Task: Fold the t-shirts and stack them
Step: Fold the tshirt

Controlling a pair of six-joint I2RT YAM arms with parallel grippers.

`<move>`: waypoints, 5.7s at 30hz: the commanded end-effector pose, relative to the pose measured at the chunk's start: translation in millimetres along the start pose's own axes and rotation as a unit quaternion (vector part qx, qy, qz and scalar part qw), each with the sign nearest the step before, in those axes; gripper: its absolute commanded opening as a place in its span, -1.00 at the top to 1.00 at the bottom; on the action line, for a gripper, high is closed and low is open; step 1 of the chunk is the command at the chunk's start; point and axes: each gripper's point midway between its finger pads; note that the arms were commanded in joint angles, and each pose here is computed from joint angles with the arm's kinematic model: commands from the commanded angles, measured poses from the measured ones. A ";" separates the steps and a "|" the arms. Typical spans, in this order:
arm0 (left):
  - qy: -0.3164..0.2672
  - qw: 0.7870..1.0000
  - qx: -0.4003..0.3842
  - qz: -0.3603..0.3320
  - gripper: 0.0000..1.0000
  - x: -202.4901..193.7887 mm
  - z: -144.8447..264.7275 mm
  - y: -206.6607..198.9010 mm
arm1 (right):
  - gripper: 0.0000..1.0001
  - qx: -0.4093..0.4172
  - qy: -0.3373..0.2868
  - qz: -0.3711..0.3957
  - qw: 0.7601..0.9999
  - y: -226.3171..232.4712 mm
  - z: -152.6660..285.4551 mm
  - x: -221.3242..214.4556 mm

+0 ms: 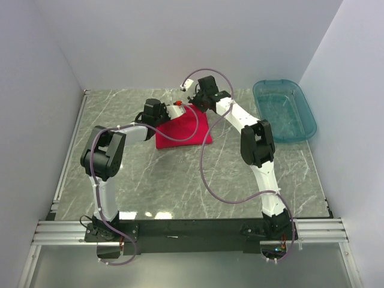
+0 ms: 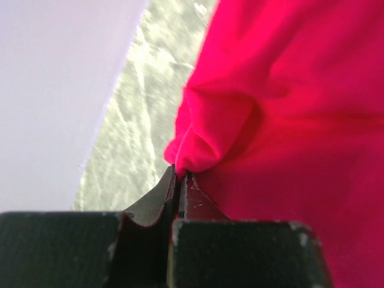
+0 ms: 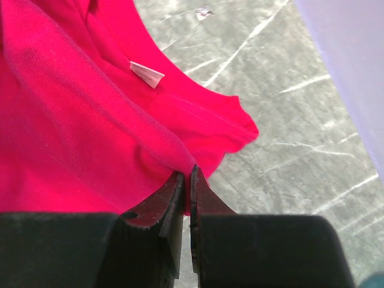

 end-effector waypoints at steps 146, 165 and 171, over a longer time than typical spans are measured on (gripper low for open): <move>-0.035 0.998 0.012 0.055 0.99 4.0 75.8 -35.3 | 1.00 0.021 0.030 -0.004 0.999 17.7 33.0 -8.2; 0.001 0.976 0.140 0.166 -0.38 11.9 88.5 30.3 | -0.37 -0.141 0.014 -0.111 0.984 -35.6 27.4 5.0; -0.018 0.904 0.222 0.364 -0.60 43.3 139.0 113.2 | -0.39 -0.023 -0.005 -0.128 0.992 -4.4 75.8 3.2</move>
Point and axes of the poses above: each gripper's point midway between its finger pads, its own z axis back along the fingers, its own y axis along the line the jaws close on, x = y × z, and after that the axes turned 3 degrees about z, right-handed
